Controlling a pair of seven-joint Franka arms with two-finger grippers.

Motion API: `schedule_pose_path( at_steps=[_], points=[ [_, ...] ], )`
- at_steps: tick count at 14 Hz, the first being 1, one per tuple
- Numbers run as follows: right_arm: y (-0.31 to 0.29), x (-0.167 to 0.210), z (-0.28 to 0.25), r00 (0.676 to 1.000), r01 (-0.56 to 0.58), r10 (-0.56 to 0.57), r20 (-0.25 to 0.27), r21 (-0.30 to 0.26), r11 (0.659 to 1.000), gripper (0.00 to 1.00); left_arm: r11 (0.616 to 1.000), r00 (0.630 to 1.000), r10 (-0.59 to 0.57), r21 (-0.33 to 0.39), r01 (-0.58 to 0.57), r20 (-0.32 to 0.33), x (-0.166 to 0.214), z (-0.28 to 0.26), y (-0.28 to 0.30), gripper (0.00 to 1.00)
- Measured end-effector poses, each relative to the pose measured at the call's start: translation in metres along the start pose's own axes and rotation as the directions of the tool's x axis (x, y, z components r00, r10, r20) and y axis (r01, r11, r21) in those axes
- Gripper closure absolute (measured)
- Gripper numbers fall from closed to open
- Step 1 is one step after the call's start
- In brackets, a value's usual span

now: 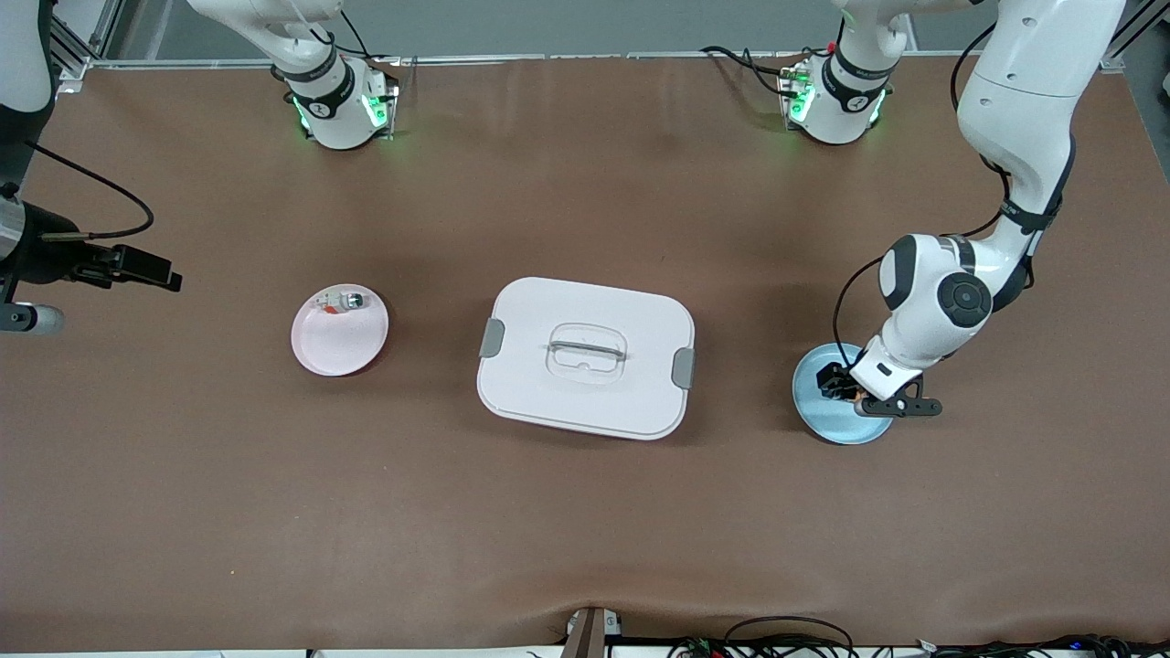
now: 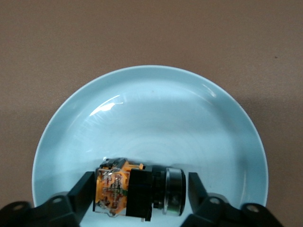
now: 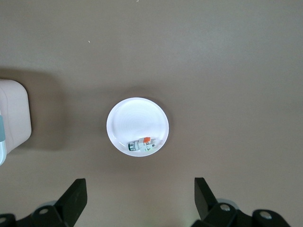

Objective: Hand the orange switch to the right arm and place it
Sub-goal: 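Close the left gripper on the orange switch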

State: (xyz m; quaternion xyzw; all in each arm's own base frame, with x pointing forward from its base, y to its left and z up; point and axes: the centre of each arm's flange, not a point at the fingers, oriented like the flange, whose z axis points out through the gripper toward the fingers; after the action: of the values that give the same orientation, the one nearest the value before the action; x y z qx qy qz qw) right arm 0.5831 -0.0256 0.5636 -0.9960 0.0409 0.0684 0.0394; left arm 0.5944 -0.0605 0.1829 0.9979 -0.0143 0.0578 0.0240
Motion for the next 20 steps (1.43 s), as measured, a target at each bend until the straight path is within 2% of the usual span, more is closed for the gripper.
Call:
schedule_pose_path(
  at_steps=[1,7,13,20],
  points=[
    [0.000,0.000,0.000,1.000,0.000,0.000,0.000,0.000,1.000,0.00,1.000,1.000,0.000,0.000,0.000,-0.002,0.001,0.000,0.000,0.28],
    [0.000,0.000,0.000,1.000,0.006,-0.006,-0.003,0.000,1.000,0.00,1.000,1.000,-0.001,0.000,0.001,-0.020,0.008,-0.010,0.000,0.28],
    [0.000,0.000,0.000,1.000,0.006,-0.006,-0.004,0.000,1.000,0.00,1.000,1.000,0.009,0.010,-0.008,-0.029,0.021,-0.067,0.009,0.28],
    [0.000,0.000,0.000,1.000,0.007,-0.007,-0.004,0.000,1.000,0.00,0.991,0.991,-0.134,-0.002,0.134,-0.020,0.033,-0.143,0.053,0.28]
  ],
)
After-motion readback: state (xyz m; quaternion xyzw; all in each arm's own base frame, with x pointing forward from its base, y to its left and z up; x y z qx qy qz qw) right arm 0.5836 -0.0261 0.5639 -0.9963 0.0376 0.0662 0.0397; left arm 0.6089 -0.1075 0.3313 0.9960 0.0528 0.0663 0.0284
